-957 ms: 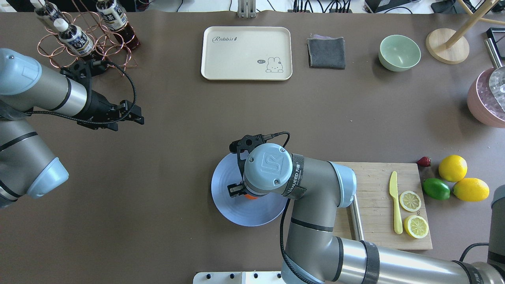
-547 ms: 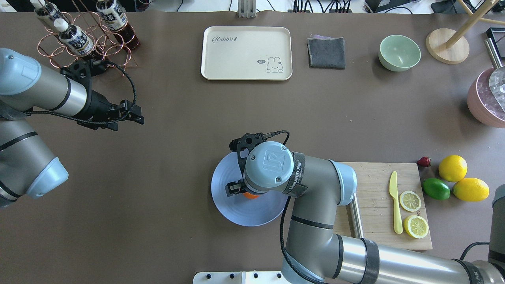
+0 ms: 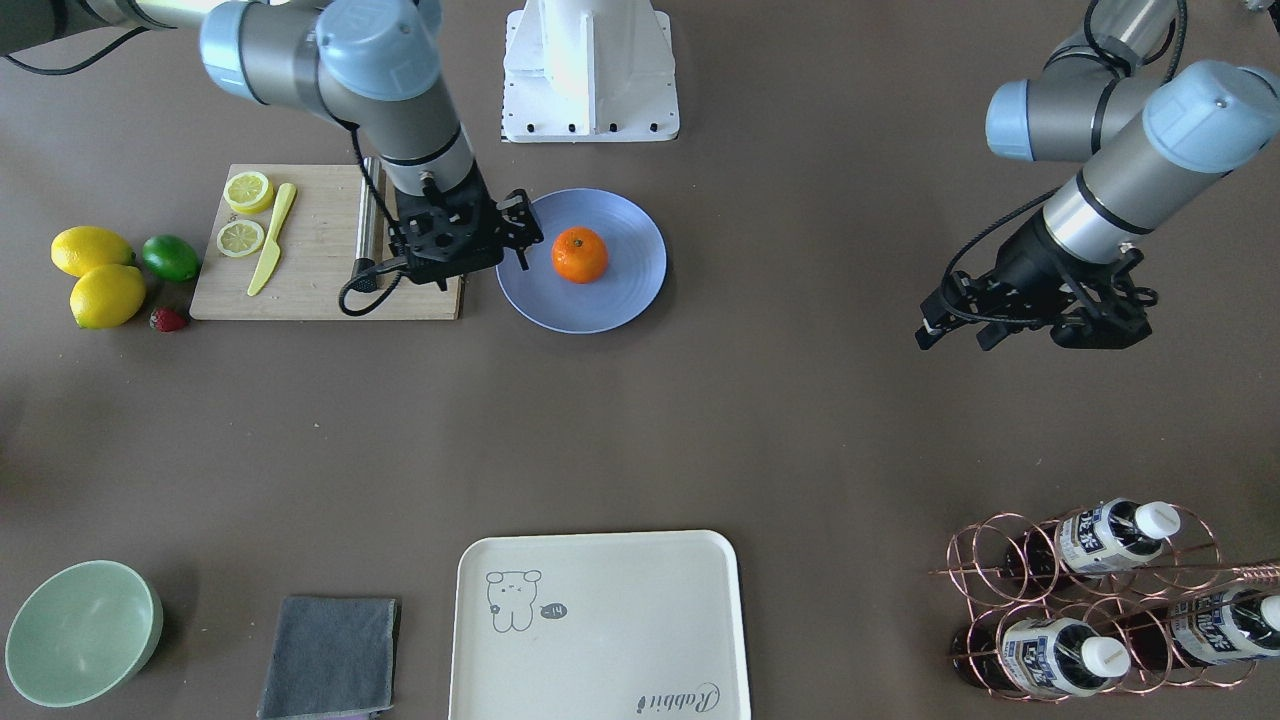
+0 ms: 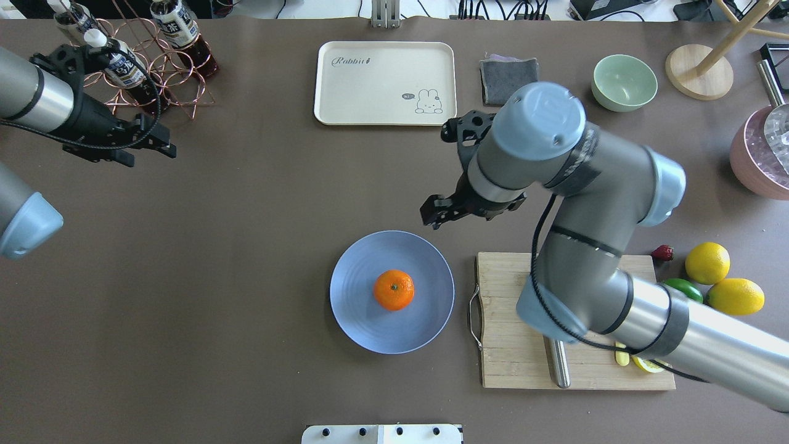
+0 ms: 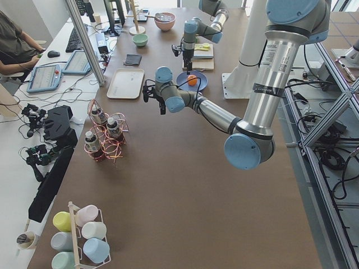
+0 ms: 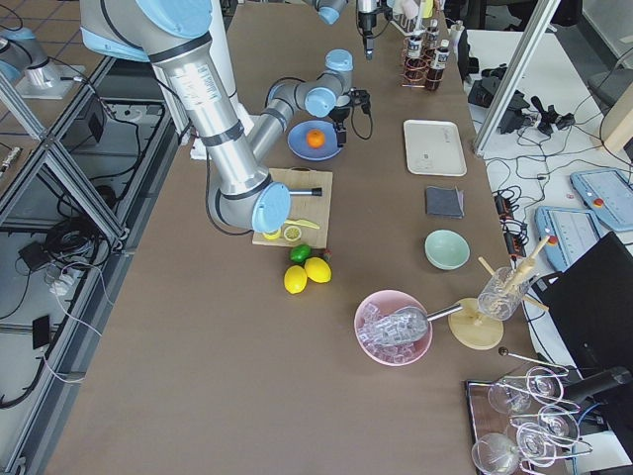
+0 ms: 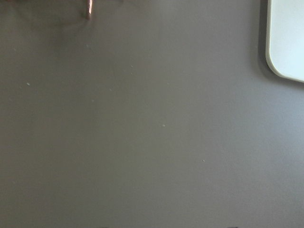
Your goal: Pick orange to plate
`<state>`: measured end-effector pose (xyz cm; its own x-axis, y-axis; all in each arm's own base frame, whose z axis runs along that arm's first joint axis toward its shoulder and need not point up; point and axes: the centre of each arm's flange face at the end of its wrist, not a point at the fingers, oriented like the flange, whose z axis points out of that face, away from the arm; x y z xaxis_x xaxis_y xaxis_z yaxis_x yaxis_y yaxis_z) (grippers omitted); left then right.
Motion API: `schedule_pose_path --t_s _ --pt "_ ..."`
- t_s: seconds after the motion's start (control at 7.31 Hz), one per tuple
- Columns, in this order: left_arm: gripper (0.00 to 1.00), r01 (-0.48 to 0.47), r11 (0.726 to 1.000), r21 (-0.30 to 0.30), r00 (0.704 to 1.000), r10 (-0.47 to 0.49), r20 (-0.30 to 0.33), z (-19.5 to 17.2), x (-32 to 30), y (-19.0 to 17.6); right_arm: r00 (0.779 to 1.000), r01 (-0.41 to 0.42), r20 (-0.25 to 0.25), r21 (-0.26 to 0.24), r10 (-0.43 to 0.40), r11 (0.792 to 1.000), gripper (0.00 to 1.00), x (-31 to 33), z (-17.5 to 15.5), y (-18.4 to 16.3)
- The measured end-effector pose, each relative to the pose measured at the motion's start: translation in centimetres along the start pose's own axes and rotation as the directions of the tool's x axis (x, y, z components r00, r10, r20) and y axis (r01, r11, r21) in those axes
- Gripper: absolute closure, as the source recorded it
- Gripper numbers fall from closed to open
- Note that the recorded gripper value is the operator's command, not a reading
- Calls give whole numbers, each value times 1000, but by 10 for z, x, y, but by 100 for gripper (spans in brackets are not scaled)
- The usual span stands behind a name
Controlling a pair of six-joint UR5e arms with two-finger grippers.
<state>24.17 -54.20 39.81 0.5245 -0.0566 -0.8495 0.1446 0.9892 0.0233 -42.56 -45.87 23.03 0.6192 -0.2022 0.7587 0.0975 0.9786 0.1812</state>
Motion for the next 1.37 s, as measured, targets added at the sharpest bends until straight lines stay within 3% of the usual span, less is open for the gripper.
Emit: schedule_pose_path --t_s 0.27,0.41,0.68,1.09,1.37 --pt "3 -86 996 -29 988 89 128 -56 -81 -34 999 37 -8 -9 -37 999 0 139 -53 -36" --pt "3 -141 988 -59 972 150 183 -89 -139 -43 997 55 -47 -18 -56 998 0 206 -69 -44" --pt "3 -176 976 -125 951 202 235 -146 -231 -46 986 93 -131 -86 -104 992 0 338 -100 -48" --pt "3 -113 979 -172 957 154 246 -177 -303 -20 987 82 -129 -130 -99 988 0 524 -137 -6" --pt "3 -117 975 -190 957 162 242 -177 -320 -2 988 82 -114 -153 -100 985 0 590 -132 38"
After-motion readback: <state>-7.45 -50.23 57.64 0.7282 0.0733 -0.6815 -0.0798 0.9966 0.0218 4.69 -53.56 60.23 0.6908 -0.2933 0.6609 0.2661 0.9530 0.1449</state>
